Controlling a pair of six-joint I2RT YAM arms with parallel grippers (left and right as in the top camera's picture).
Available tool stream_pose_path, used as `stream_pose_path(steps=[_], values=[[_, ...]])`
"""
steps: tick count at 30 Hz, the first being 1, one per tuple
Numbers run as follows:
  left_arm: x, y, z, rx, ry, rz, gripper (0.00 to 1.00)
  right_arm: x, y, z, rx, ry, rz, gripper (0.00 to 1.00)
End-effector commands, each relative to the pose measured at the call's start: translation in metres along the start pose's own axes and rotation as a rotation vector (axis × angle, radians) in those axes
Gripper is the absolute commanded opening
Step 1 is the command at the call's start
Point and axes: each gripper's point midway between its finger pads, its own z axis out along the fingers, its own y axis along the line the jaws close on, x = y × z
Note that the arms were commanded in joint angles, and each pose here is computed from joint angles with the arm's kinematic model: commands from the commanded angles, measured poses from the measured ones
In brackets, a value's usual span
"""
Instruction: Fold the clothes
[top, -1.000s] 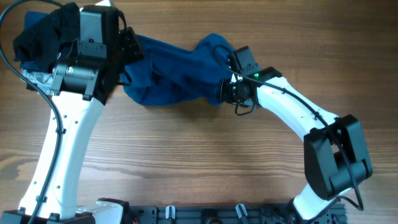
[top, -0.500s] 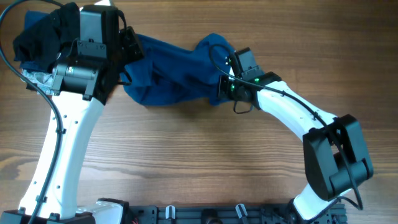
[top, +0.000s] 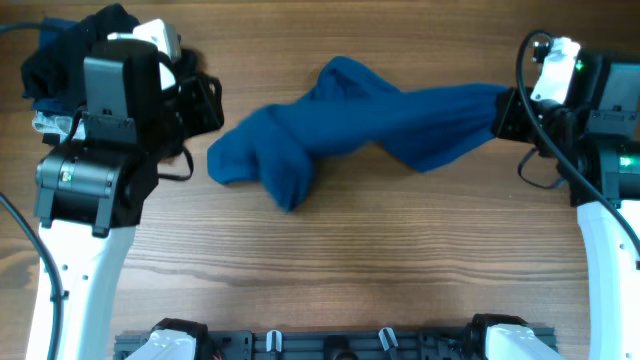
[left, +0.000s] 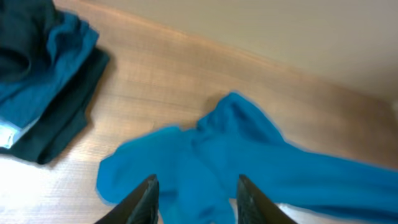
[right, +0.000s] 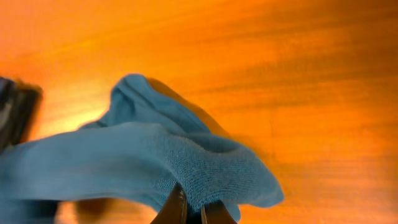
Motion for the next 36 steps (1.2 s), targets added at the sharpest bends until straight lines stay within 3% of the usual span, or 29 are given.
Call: stream_pose_path(steps=[1, 5, 11, 13, 18, 25, 31, 36], values=[[0.018, 0.001, 0.001, 0.004, 0.087, 0.074, 0.4, 0.006, -0.006, 0.002, 0.014, 0.028, -0.052, 0.04], [0.039, 0.003, 0.018, 0.002, 0.207, 0.066, 0.38, 0.007, -0.008, 0.011, 0.016, 0.047, -0.046, 0.04], [0.134, -0.009, 0.061, -0.041, 0.618, 0.203, 0.21, 0.016, -0.015, 0.042, 0.024, 0.126, -0.032, 0.04], [0.163, -0.003, 0.075, -0.101, 0.721, 0.239, 0.22, 0.018, -0.017, 0.05, 0.026, 0.143, -0.028, 0.04], [0.229, 0.023, 0.107, -0.28, 0.892, 0.12, 0.31, 0.017, -0.019, 0.055, 0.031, 0.147, -0.029, 0.04], [0.297, 0.038, 0.133, -0.25, 0.95, -0.032, 0.6, 0.013, -0.018, 0.056, 0.029, 0.13, -0.031, 0.1], [0.311, 0.043, 0.155, -0.195, 0.889, -0.035, 0.64, 0.014, -0.018, 0.056, 0.029, 0.133, -0.03, 0.1], [0.303, 0.05, 0.171, -0.227, 0.804, -0.001, 0.66, 0.013, -0.018, 0.056, 0.029, 0.132, -0.029, 0.1]])
